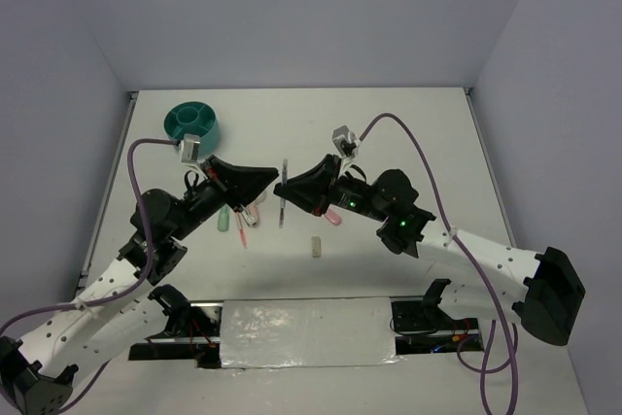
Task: Sort the stationery into containers
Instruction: Close the pen cap on the pen.
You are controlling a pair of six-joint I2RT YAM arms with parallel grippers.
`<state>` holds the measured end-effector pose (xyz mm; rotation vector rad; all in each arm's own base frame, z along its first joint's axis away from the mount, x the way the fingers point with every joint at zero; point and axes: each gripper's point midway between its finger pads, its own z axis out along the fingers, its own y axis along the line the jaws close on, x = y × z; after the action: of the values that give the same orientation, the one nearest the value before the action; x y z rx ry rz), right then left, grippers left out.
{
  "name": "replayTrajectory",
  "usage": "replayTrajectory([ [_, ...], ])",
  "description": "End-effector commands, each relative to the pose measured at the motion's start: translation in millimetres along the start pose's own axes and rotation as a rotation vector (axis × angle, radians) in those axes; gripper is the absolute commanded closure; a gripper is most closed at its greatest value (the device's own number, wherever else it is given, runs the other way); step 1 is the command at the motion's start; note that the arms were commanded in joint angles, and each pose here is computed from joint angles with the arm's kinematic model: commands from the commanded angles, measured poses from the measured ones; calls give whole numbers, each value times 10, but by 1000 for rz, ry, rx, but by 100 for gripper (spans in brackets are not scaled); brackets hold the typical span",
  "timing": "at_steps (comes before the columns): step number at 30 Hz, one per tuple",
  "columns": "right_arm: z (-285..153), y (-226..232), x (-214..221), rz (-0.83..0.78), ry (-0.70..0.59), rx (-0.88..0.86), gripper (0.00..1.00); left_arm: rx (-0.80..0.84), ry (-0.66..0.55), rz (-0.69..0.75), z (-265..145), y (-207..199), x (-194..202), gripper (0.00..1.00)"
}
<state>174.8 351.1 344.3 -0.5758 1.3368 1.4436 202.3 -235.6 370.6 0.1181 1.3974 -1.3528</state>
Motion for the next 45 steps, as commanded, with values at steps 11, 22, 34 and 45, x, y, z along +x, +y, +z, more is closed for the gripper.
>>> replayTrajectory([
  [11,26,42,52,-55,124,8,100,14,-16,199,34,-288,-388,30],
  [22,40,51,73,-58,166,25,100,-22,149,214,280,-62,-100,43],
  [34,90,0,22,-54,161,60,100,-17,225,203,252,19,100,90],
  [45,80,296,-695,-96,-1,39,100,4,295,157,243,156,397,100],
])
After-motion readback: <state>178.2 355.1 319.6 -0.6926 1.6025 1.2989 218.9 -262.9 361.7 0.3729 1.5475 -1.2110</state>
